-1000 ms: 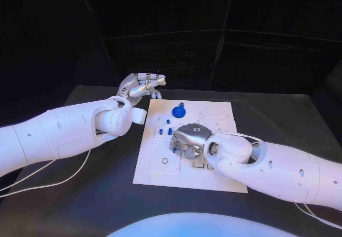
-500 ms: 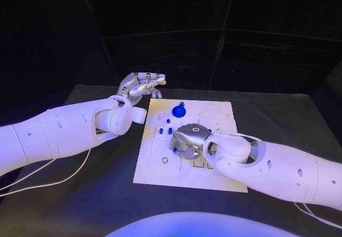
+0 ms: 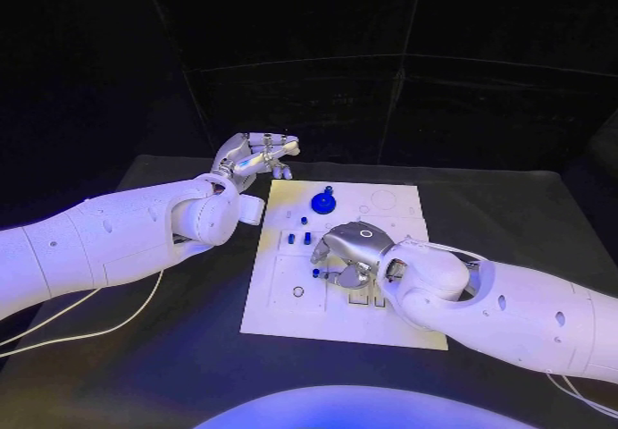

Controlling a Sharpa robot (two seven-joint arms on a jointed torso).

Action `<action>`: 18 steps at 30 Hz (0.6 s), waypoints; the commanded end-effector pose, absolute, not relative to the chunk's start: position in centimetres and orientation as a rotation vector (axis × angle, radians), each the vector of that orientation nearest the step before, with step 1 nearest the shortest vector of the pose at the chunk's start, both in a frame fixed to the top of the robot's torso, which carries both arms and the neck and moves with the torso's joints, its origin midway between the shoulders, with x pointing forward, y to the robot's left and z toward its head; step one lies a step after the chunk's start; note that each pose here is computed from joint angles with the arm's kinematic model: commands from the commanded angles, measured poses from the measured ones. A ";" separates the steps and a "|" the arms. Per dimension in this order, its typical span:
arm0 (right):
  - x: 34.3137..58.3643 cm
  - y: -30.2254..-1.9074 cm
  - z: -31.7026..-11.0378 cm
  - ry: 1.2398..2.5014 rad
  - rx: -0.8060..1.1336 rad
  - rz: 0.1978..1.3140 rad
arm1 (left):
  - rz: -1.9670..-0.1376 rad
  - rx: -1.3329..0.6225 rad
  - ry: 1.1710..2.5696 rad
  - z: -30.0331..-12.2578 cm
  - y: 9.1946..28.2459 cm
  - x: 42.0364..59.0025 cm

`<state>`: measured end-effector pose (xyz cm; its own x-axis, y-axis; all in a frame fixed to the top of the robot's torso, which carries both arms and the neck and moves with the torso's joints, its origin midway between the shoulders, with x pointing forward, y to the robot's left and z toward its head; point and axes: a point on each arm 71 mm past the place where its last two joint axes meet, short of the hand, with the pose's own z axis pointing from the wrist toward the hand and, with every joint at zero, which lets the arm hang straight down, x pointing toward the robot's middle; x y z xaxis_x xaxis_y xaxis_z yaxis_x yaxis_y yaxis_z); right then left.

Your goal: Assemble the parts on the task board

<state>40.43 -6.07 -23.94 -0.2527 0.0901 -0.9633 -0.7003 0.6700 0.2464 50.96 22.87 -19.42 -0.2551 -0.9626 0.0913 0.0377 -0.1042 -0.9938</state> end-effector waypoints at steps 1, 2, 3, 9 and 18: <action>40.3 -6.7 -22.8 1.576 -0.392 0.897 | -1.508 -1.111 1.313 -19.3 22.9 51.1; 40.3 -7.0 -22.6 1.571 -0.379 0.901 | -1.507 -1.112 1.313 -19.3 23.0 51.1; 40.3 -7.4 -22.5 1.569 -0.368 0.902 | -1.506 -1.112 1.313 -19.3 23.0 51.1; 40.7 -9.9 -21.3 1.610 -0.318 0.856 | -1.506 -1.113 1.316 -19.4 23.0 51.1; 42.9 -15.3 -19.7 1.681 -0.300 0.669 | -1.518 -1.112 1.322 -19.3 22.8 51.0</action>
